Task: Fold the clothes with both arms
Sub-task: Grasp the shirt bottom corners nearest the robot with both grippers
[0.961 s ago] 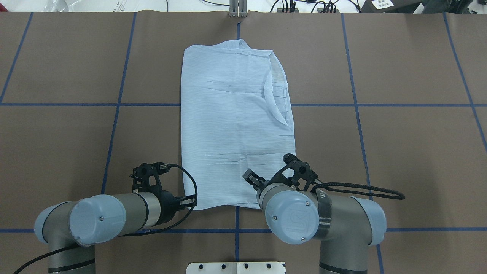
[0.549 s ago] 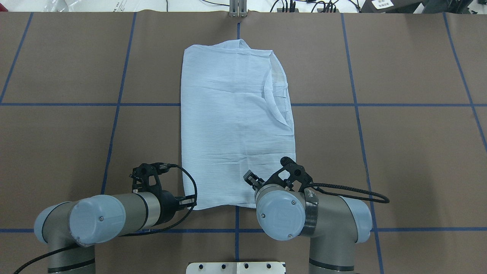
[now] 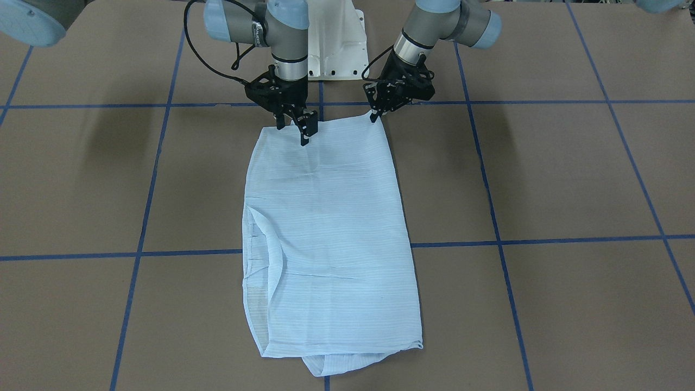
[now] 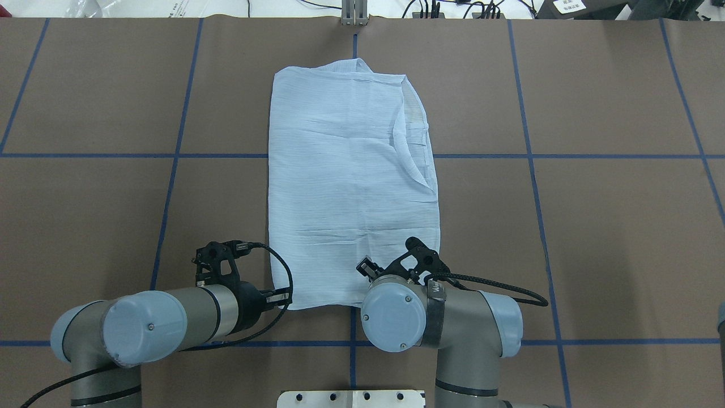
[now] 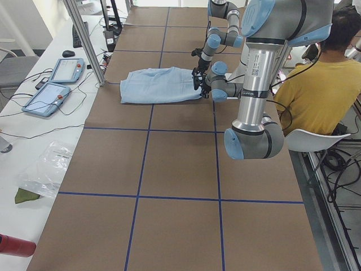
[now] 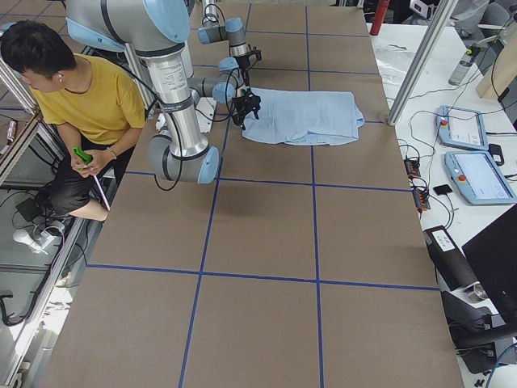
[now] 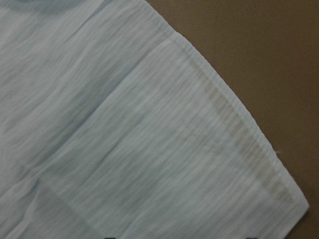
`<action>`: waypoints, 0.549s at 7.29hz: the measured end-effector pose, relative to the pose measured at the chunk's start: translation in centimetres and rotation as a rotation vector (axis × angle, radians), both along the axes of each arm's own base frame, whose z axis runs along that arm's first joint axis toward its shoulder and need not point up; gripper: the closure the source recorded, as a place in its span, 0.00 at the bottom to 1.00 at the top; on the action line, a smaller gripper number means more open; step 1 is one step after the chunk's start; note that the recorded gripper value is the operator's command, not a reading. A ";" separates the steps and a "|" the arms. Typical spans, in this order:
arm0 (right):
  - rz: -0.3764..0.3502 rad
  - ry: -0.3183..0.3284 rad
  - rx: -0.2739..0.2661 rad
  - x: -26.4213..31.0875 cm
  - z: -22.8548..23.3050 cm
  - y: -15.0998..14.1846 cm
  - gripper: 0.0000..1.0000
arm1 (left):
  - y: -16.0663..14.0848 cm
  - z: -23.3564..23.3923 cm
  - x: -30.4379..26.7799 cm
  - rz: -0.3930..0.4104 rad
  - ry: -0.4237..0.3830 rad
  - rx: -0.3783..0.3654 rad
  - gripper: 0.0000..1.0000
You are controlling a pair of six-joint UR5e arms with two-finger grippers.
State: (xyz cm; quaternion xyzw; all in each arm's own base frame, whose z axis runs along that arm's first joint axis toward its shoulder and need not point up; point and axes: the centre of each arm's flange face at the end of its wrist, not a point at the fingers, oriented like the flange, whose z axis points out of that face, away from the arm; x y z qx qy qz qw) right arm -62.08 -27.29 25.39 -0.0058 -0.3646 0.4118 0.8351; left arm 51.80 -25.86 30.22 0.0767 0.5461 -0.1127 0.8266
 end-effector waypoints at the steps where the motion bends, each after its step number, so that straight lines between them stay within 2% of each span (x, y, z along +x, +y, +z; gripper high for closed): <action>1: 0.001 0.003 -0.005 -0.3 0.0 0.0 0.19 | 0.0 0.1 0.0 0.000 -0.001 0.000 1.00; 3: 0.005 -0.002 -0.015 -0.4 -0.6 0.3 0.60 | 0.0 0.1 0.0 -0.001 -0.002 0.000 1.00; 4: 0.017 -0.014 -0.025 -0.4 -1.1 0.3 0.67 | 0.0 0.1 0.0 -0.001 -0.002 0.000 1.00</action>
